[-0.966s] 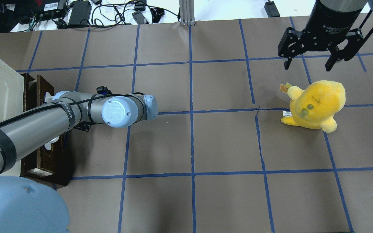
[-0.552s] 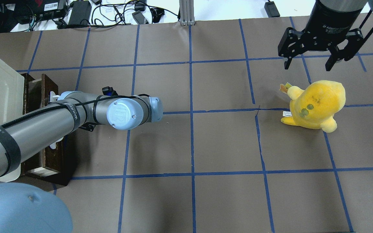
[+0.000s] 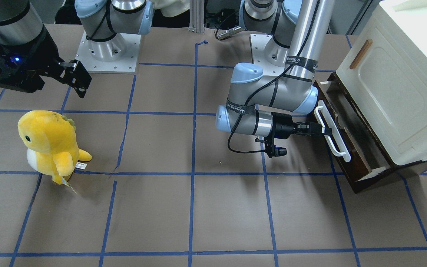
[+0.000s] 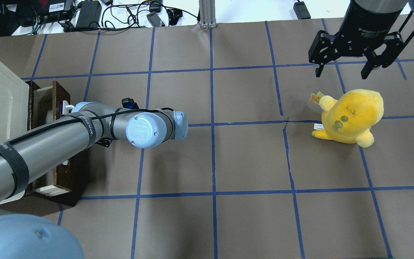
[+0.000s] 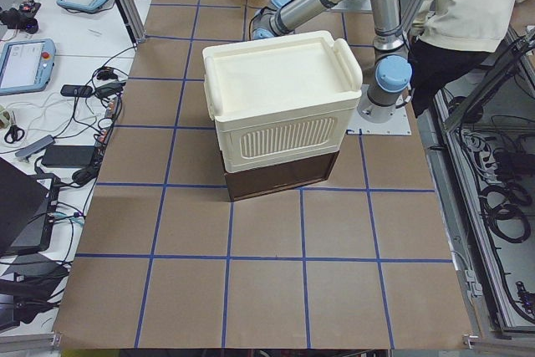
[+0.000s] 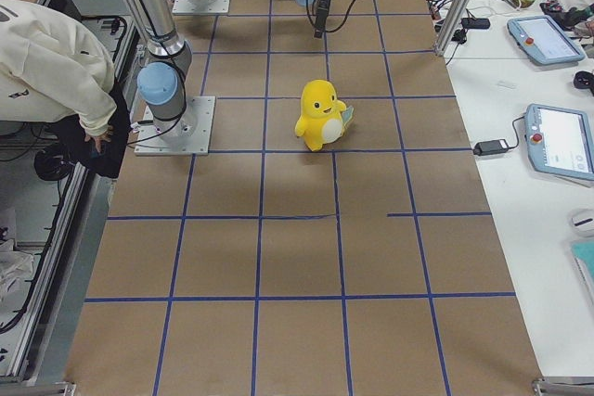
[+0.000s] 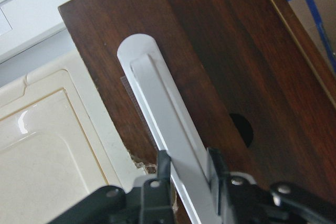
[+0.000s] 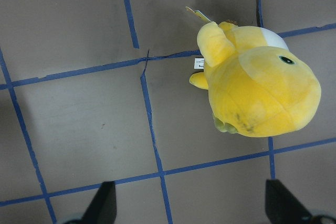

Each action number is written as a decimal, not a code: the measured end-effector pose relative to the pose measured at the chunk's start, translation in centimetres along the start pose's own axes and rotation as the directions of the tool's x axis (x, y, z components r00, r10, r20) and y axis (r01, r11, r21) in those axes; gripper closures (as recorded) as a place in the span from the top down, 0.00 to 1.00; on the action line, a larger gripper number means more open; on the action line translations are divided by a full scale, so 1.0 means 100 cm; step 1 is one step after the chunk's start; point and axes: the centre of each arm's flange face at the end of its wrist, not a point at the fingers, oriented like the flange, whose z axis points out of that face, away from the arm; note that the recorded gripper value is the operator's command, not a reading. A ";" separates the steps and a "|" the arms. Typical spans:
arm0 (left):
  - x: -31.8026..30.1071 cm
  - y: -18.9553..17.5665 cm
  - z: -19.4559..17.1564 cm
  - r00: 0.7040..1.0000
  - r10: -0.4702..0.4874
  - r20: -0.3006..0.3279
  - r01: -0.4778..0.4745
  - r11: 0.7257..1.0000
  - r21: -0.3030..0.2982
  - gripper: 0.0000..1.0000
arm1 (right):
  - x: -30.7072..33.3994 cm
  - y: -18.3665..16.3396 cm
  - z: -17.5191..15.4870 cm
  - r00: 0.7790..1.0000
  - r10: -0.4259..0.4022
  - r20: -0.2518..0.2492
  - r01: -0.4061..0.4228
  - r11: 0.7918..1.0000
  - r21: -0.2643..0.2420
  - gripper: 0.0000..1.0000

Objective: Pull drawer sideways
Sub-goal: 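Pull the handle with the left gripper, sliding the drawer out sideways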

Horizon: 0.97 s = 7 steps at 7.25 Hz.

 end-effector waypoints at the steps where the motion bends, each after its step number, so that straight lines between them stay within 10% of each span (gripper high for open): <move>1: 0.001 0.000 -0.001 1.000 0.006 0.002 -0.006 1.000 0.002 0.29 | 0.000 0.000 0.000 1.000 0.000 0.000 0.000 1.000 0.000 1.00; 7: -0.007 -0.008 -0.002 1.000 -0.011 -0.001 0.011 1.000 0.004 0.32 | 0.000 0.000 0.000 1.000 0.000 0.000 0.000 1.000 0.000 1.00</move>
